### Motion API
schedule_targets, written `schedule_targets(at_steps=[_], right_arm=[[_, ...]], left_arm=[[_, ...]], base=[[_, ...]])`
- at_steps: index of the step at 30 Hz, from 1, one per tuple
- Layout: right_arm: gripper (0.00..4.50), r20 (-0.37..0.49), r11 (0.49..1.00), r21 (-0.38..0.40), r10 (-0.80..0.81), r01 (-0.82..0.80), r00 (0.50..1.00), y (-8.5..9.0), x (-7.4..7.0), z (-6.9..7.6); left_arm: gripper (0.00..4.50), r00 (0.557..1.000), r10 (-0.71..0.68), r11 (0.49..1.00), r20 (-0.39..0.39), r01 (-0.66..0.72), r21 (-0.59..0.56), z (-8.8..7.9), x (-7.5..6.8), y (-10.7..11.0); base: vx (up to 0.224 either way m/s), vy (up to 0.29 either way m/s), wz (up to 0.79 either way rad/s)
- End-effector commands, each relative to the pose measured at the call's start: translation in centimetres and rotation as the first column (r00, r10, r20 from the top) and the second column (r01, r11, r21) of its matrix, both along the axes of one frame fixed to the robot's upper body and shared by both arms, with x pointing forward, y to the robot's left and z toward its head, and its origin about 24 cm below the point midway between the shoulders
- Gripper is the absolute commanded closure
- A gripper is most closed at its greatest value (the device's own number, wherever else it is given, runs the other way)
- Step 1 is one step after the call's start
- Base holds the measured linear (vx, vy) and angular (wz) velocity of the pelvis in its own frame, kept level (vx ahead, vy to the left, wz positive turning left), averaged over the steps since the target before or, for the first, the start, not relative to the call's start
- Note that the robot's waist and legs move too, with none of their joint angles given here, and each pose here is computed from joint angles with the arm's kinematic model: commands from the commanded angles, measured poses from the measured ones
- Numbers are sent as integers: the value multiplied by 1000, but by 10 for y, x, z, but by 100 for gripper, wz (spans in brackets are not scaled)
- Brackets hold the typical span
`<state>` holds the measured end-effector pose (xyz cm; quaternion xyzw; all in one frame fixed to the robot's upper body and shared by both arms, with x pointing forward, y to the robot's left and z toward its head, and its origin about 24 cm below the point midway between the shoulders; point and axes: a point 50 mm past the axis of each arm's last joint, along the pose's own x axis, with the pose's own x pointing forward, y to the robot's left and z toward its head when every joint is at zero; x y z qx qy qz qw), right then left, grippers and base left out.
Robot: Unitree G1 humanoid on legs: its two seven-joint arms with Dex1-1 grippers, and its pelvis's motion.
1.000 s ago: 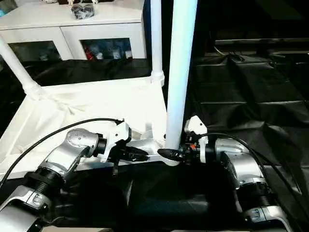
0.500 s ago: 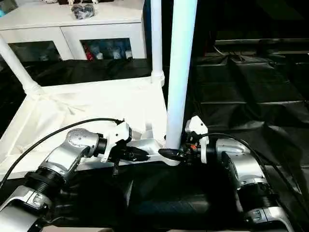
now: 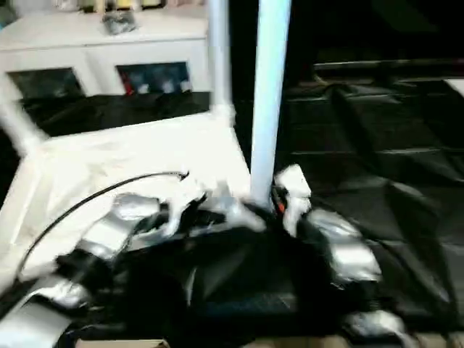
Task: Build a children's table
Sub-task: Rotate leg to tighten
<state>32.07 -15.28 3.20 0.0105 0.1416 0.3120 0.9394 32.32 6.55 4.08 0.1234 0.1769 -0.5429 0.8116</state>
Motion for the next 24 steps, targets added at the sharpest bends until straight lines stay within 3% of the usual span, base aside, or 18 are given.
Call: schedule_targets(at_steps=[1,5,6,9,10,11,14,15,21,24], right_arm=[[194,-188,996,-38,-87,81,978,18,-9,-37],[194,-203,989,-17,-145,144,968,32,-2,-35],[194,-181,994,-11,-110,110,977,42,0,-31],[194,-148,996,-10,-86,85,985,46,1,-28],[138,-130,998,14,-58,60,990,46,0,-25],[138,-128,998,19,-56,59,990,46,1,-25],[114,-119,997,72,-6,14,993,41,0,-19],[90,-106,997,71,13,-6,994,38,-1,-17],[46,-59,985,33,171,-169,984,16,-8,-3],[46,-57,955,14,295,-295,954,-1,-16,4]], left_arm=[[450,999,17,999,50,-14,-47,14,5,-26],[450,998,18,998,64,-15,-55,16,4,-37],[450,998,0,998,67,4,-56,16,2,-40],[450,997,-14,999,73,17,-48,15,1,-39],[450,997,-19,999,74,22,-43,14,1,-35],[450,997,-23,999,76,26,-42,14,1,-35],[450,996,-59,997,71,63,-48,13,-2,-29],[450,994,-80,995,73,84,-52,13,-3,-27],[450,981,-190,980,46,193,-59,12,-11,-12],[450,966,-257,964,26,258,-55,12,-15,-2]], base=[[0,0,0],[0,0,0],[0,0,0],[0,0,0],[0,0,0],[0,0,0],[0,0,0],[0,0,0],[0,0,0],[0,0,0]])
